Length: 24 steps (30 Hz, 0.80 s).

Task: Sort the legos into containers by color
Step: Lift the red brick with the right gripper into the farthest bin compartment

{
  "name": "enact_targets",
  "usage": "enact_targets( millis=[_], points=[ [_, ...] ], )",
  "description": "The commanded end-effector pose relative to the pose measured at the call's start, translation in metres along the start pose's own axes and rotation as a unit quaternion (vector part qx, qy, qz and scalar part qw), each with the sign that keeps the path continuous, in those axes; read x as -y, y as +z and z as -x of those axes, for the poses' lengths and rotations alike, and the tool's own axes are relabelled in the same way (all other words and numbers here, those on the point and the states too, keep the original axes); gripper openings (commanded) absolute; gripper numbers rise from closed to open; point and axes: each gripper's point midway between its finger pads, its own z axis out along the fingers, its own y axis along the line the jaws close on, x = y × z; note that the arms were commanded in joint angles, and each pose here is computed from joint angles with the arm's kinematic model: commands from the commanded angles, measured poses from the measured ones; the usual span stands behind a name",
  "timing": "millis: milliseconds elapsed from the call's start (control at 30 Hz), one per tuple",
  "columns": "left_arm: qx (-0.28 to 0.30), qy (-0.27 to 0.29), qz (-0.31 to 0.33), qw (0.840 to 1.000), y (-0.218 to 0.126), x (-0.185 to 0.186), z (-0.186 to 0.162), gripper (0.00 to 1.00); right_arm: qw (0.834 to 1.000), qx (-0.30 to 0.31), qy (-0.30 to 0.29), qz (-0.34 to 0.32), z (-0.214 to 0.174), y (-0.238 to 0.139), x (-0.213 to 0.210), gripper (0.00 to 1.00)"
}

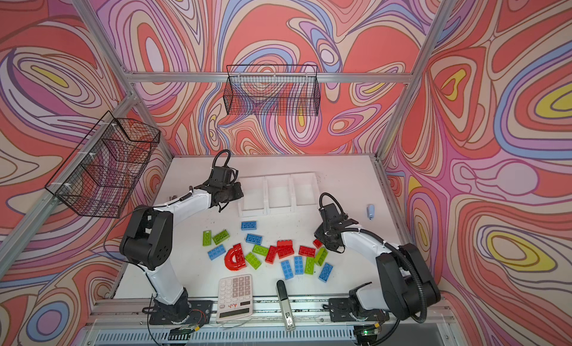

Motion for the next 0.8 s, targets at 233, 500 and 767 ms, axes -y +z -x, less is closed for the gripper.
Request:
enact_targets(
  millis=[233, 500, 767],
  points=[
    [-0.016, 0.017, 0.007, 1.000, 0.008, -0.006, -0.009, 0.12, 0.999, 0.040, -0.023, 0.021, 0.027, -0.025, -0.036, 0.34],
    [-0.016, 0.032, 0.000, 0.999, 0.007, -0.004, -0.010, 0.11, 0.989, 0.103, -0.091, 0.058, 0.080, -0.059, -0.112, 0.31],
    [-0.018, 0.039, -0.008, 0.999, 0.006, 0.000, -0.010, 0.11, 0.971, 0.124, -0.197, 0.061, 0.122, -0.029, -0.184, 0.32]
  ],
)
